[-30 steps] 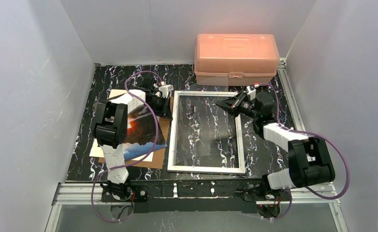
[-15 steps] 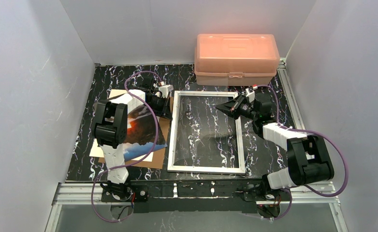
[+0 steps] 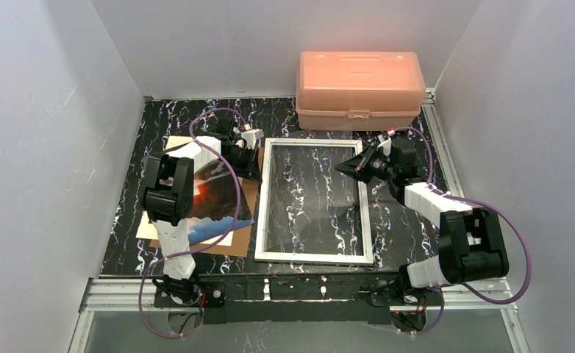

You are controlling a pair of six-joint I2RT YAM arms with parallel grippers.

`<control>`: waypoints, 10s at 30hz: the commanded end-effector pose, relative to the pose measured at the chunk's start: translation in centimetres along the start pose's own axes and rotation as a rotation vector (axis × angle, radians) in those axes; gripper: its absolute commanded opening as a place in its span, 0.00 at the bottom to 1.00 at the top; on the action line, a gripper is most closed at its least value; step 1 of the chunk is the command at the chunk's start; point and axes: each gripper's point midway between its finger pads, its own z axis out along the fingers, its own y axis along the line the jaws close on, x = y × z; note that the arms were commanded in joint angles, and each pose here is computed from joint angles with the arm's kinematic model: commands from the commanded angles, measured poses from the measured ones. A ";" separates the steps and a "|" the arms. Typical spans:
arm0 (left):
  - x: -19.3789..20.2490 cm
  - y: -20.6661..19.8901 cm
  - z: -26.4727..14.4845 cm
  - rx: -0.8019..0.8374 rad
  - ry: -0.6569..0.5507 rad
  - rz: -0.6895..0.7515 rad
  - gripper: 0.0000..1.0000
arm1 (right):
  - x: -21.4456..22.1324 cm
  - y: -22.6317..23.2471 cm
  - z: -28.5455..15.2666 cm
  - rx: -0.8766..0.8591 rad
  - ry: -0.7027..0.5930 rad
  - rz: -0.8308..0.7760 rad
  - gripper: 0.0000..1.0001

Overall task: Put the photo into the frame
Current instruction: Adjust the photo frame item on the photo frame, then place the photo frame item in the photo frame, then adjust the photo frame item on the photo frame.

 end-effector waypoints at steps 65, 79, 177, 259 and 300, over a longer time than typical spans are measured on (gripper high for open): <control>1.4 -0.7 0.3 0.044 0.057 -0.014 0.00 | -0.4 -4.1 0.4 0.306 0.100 -0.266 0.58; 1.5 -0.8 0.3 0.048 0.060 -0.022 0.00 | -1.4 -5.9 0.2 0.493 0.166 -0.374 0.81; 1.7 -0.6 -0.2 0.046 0.070 -0.046 0.00 | -0.2 -10.2 -0.8 0.781 0.175 -0.523 0.80; 1.8 0.2 -0.3 0.042 0.080 -0.039 0.00 | -3.6 -8.1 0.5 0.669 0.113 -0.461 0.95; 2.4 0.4 0.5 0.054 0.105 -0.042 0.00 | -3.8 -9.7 -0.6 0.734 0.113 -0.456 0.94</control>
